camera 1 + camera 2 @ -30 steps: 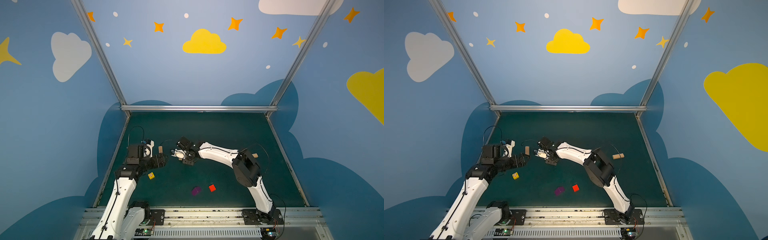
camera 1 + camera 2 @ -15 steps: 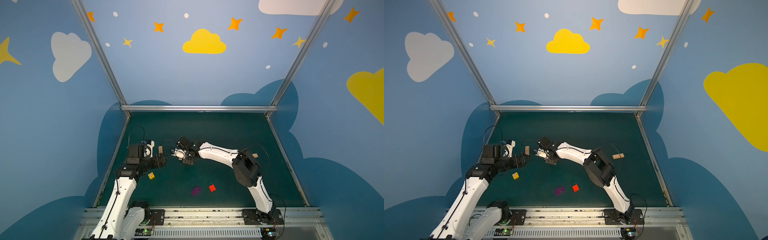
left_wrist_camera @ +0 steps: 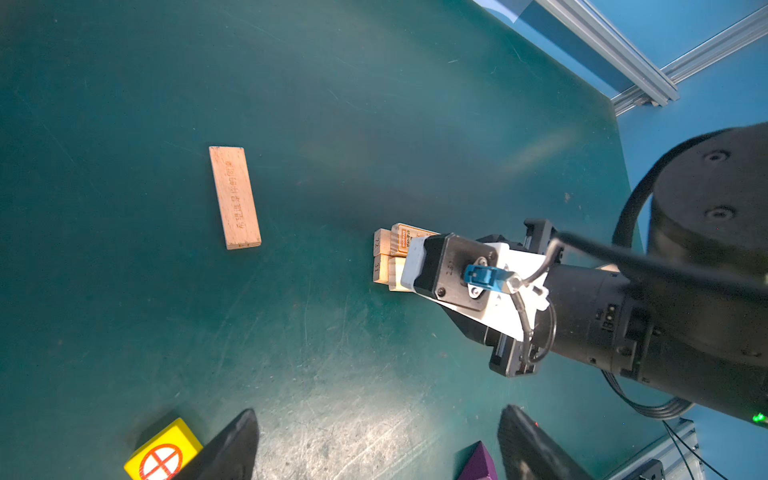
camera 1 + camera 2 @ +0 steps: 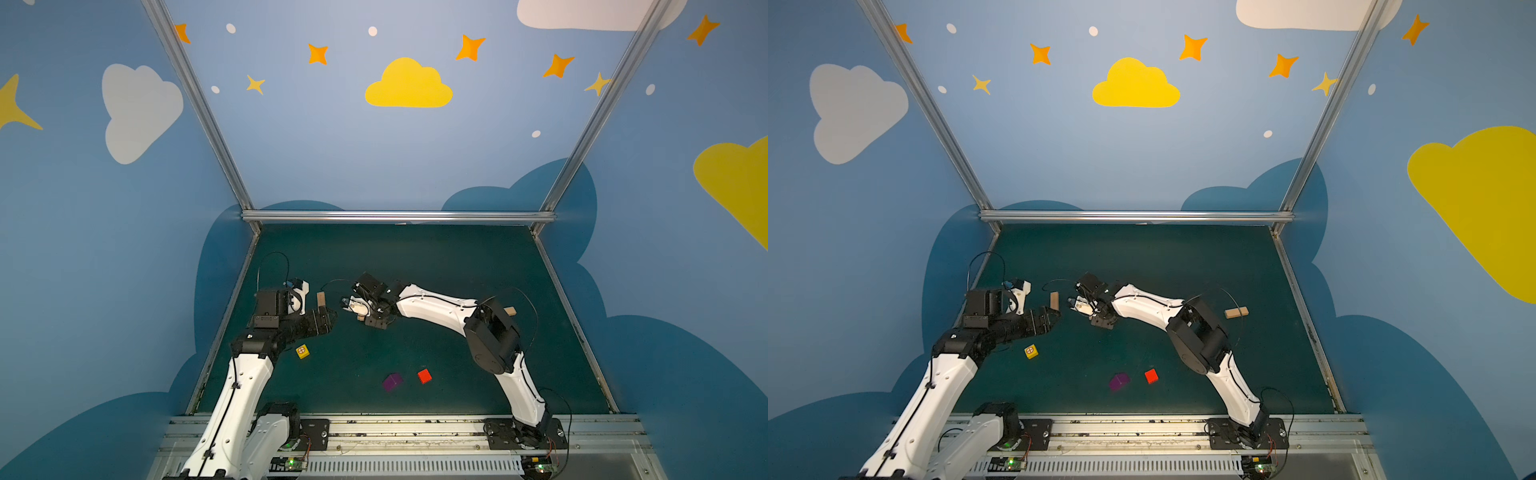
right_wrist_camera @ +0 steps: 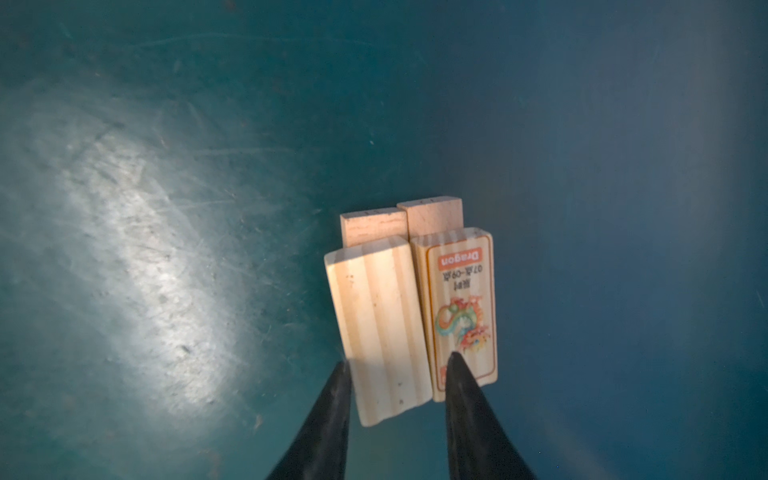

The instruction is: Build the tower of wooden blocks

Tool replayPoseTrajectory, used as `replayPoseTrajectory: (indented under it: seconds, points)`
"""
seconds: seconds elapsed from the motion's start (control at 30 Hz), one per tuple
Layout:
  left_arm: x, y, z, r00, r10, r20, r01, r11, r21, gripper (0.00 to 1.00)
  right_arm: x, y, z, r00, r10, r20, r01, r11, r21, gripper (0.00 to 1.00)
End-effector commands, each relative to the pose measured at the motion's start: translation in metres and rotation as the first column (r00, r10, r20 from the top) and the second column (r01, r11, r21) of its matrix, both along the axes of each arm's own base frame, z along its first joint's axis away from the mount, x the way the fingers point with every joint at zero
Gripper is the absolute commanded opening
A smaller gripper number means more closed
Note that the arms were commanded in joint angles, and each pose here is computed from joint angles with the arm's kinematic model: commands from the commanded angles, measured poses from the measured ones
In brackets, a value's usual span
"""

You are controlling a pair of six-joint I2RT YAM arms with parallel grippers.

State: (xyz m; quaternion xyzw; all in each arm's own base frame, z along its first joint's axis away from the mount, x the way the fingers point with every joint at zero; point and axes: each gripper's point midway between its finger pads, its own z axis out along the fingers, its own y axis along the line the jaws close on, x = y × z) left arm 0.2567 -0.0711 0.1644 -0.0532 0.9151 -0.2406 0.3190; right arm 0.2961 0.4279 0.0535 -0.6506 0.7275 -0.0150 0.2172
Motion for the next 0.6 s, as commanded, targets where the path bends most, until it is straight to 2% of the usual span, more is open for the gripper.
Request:
replayPoseTrajectory:
  seconds: [0.0, 0.17, 0.33, 0.47, 0.57]
  points:
    - [-0.002, -0.001, -0.001, 1.0, -0.005, -0.009, 0.005, 1.0, 0.003, 0.9, 0.001, 0.001, 0.01, 1.0, -0.004, 0.006, 0.004, 1.0, 0.021, 0.34]
    - [-0.001, 0.001, -0.002, 1.0, 0.005, -0.016, -0.005, 1.0, 0.006, 0.89, -0.001, 0.01, 0.036, 1.0, -0.005, 0.012, 0.003, 0.994, 0.108, 0.36]
    - [0.002, 0.005, -0.004, 0.998, 0.052, -0.044, -0.052, 0.999, 0.006, 0.85, 0.002, 0.013, 0.074, 0.999, -0.027, 0.021, 0.022, 0.976, 0.219, 0.39]
    - [0.005, 0.002, -0.007, 0.996, 0.052, -0.069, -0.053, 0.999, -0.004, 0.87, 0.008, -0.002, 0.104, 0.995, -0.096, -0.009, 0.094, 0.946, 0.309, 0.4]
    - [0.005, -0.003, -0.006, 0.997, 0.049, -0.062, -0.046, 0.997, 0.055, 0.88, 0.014, -0.025, 0.12, 0.982, -0.184, -0.038, 0.185, 0.912, 0.366, 0.41]
